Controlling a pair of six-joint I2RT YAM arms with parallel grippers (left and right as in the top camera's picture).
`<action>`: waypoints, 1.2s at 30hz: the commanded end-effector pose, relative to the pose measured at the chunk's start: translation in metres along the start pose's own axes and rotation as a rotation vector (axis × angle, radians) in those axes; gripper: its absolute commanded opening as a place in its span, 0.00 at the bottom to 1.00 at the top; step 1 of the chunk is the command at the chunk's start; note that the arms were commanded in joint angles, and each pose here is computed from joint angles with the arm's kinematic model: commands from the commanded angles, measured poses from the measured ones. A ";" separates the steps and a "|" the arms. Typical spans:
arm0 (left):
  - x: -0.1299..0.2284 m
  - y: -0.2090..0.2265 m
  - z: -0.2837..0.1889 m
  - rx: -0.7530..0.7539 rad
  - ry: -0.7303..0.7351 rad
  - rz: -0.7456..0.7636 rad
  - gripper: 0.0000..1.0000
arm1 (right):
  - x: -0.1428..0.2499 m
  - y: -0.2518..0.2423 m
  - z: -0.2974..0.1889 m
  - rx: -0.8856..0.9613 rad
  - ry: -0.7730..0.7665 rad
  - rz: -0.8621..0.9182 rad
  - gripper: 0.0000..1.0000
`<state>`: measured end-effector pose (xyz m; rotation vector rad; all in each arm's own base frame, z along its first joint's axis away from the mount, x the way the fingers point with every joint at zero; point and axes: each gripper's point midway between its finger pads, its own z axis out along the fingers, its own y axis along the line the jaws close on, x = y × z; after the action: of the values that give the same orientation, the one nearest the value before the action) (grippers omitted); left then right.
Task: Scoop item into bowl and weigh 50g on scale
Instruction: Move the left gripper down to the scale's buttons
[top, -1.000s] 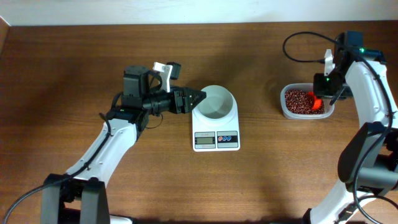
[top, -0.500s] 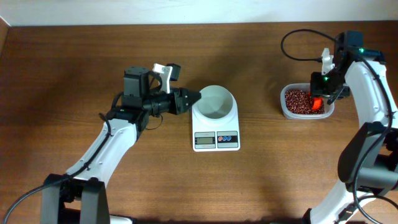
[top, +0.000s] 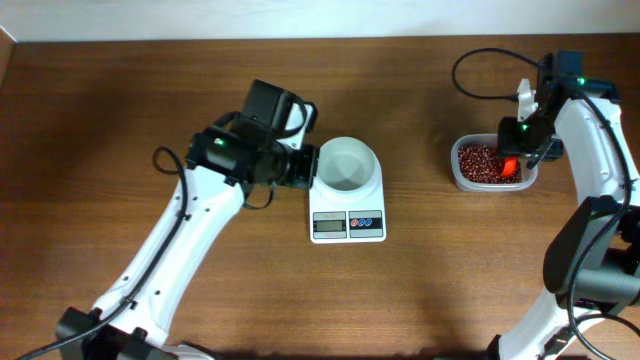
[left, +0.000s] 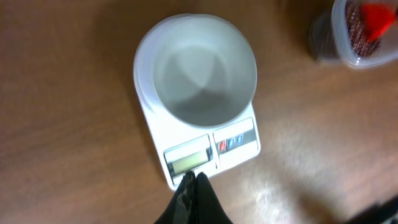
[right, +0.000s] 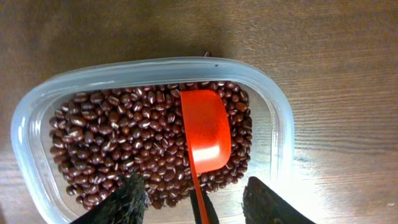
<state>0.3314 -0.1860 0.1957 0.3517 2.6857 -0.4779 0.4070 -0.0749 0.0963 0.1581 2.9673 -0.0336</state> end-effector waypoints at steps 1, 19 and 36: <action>0.020 -0.024 0.017 0.007 0.059 0.223 0.00 | 0.002 -0.002 -0.001 0.008 0.001 0.008 0.92; 0.093 -0.072 0.142 -0.149 0.104 0.937 0.00 | 0.002 -0.002 -0.001 0.008 0.001 0.008 0.99; 0.096 -0.050 0.168 -0.258 0.159 1.000 0.00 | 0.002 -0.002 -0.001 0.008 0.001 0.007 0.99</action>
<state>0.2832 -0.2779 0.0312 1.5421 2.2735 0.1827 0.4068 -0.0751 0.0963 0.1544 2.9685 -0.0360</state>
